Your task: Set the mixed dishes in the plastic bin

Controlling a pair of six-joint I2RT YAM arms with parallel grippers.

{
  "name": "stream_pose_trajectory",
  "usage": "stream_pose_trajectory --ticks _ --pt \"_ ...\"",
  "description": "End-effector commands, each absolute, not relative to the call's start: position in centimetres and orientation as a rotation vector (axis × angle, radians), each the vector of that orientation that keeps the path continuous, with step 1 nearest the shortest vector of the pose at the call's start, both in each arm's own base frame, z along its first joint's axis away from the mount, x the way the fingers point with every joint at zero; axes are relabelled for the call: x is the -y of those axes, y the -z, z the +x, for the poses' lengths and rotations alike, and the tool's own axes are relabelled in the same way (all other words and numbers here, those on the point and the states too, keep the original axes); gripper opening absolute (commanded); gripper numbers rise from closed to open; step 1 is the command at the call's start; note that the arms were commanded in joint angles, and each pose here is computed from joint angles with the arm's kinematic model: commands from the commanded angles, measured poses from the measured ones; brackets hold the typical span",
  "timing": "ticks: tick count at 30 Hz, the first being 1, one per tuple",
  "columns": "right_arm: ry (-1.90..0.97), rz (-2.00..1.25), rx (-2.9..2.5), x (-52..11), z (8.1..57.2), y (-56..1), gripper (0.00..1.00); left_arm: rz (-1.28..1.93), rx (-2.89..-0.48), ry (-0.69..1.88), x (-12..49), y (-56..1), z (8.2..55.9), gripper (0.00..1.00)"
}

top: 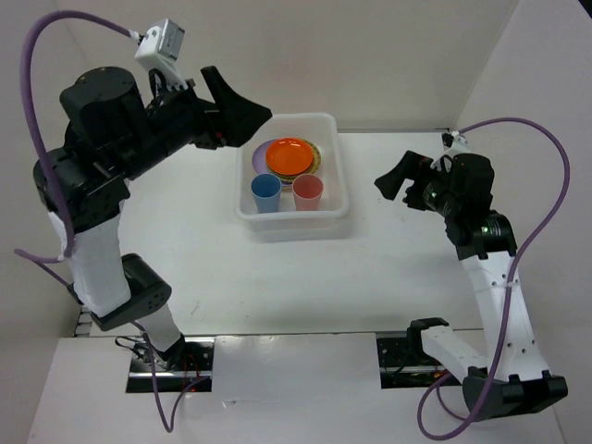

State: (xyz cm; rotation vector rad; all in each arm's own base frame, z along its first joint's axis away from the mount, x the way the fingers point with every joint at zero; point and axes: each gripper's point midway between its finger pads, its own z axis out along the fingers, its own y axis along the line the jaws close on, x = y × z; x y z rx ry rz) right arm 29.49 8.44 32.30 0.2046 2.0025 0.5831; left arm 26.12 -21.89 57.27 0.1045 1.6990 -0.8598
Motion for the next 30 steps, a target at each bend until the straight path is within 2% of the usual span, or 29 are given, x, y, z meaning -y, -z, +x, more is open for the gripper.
stream_pose_trajectory --ticks 1,4,5,6,7,8,9,11,15,19,20,24,30 --pt "-0.629 0.177 -1.932 -9.0 28.0 -33.3 1.0 0.098 -1.795 0.794 22.0 -54.9 25.4 0.97" --pt "-0.653 0.169 -1.919 -9.3 26.9 -32.9 1.0 0.086 -1.773 0.84 20.4 -56.0 22.6 1.0" --pt "-0.653 0.172 -1.928 -9.3 26.9 -32.5 1.0 0.086 -1.823 0.808 20.4 -54.5 22.8 1.0" --pt "-0.654 0.167 -1.913 -9.2 26.7 -32.7 1.0 0.076 -1.751 0.842 18.6 -56.3 20.8 1.0" --pt "-0.653 0.168 -1.918 -9.2 26.5 -32.3 1.0 0.065 -1.732 0.842 18.0 -56.2 20.4 1.0" --pt "-0.665 0.16 -1.919 -9.4 26.4 -32.3 1.0 0.04 -1.61 0.903 17.8 -58.6 20.1 1.0" --pt "-0.67 0.171 -1.929 -9.5 26.4 -32.0 1.0 0.003 -1.612 0.94 16.4 -56.6 18.3 1.0" --pt "-0.679 0.166 -1.931 -9.6 26.5 -31.7 1.0 -0.072 -1.486 1.007 14.2 -57.9 16.5 1.0" --pt "-0.688 0.152 -1.973 -10.1 27.5 -30.2 1.0 -0.186 -1.399 1.013 8.8 -56.5 12.6 1.0" --pt "-0.723 0.121 -1.993 -11.2 28.6 -29.0 1.0 -0.261 -1.484 1.043 8.9 -50.6 12.6 1.0" --pt "-0.737 0.13 -2.012 -11.4 29.0 -28.3 1.0 -0.271 -1.543 1.026 9.4 -47.4 13.1 1.0" --pt "-0.761 0.07 -2.048 -13.0 29.8 -27.2 1.0 -0.281 -1.631 1.066 10.9 -42.5 13.3 1.0" --pt "-0.717 -0.002 -2.043 -14.0 31.0 -27.2 1.0 -0.15 -1.624 1.155 13.3 -41.4 12.7 1.0"
